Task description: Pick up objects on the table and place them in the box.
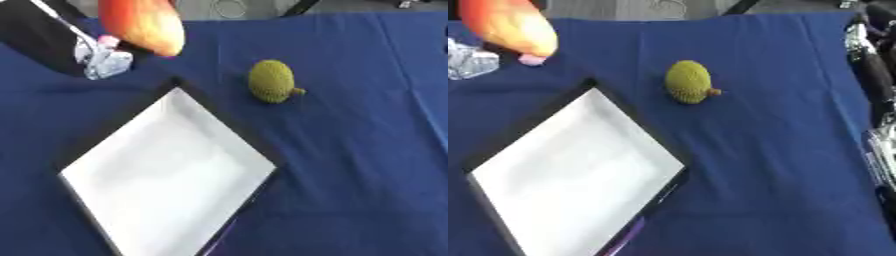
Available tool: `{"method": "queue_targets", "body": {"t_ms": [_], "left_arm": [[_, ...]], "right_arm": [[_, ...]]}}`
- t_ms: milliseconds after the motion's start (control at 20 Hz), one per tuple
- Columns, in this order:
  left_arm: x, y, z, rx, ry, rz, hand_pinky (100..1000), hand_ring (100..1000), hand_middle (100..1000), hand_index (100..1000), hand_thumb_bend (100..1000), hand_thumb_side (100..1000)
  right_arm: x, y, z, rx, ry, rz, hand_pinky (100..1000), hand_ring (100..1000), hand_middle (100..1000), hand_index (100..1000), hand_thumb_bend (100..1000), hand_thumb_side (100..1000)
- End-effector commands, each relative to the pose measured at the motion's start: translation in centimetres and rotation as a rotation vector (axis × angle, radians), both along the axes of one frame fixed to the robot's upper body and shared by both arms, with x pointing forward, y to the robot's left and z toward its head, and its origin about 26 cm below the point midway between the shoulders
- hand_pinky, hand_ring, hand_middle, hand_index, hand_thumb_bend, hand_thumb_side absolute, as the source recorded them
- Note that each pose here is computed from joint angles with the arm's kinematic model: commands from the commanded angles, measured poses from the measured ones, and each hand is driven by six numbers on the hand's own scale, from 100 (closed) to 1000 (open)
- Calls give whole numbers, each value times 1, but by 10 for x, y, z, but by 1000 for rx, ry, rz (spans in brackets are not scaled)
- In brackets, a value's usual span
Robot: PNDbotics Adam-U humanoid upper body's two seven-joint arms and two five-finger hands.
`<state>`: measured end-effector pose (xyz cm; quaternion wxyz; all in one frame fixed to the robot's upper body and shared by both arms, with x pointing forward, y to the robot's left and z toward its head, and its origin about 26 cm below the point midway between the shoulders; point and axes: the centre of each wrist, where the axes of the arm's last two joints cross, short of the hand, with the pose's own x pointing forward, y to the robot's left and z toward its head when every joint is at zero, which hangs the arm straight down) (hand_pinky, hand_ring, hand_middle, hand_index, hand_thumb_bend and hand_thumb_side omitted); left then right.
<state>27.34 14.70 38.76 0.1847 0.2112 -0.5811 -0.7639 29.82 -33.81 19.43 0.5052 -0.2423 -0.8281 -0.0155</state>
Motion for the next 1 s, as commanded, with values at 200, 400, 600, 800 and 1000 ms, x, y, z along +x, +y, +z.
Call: {"method": "queue_targets", "body": {"t_ms": [200,400,600,800,1000], "left_arm": [[2,-1,-19,96,47,32,754,731,652,648,165,156],[4,-14,-40,158,83,3,744,725,652,647,165,164],[8,-14,-57,191,58,35,739,719,659,646,180,160],[20,-9,-75,237,33,78,740,722,665,649,183,170],[35,-2,-93,273,59,115,738,723,665,644,181,179]], "right_arm": [[-5,-3,12,-29,-34,-7,884,880,857,894,100,631],[-5,-2,11,-25,-31,-5,884,880,857,894,100,632],[-5,-1,10,-20,-29,-4,884,880,857,894,100,634],[-5,-1,8,-19,-23,-7,884,881,857,894,100,636],[-5,-1,5,-16,-17,-11,884,881,857,894,100,638]]}}
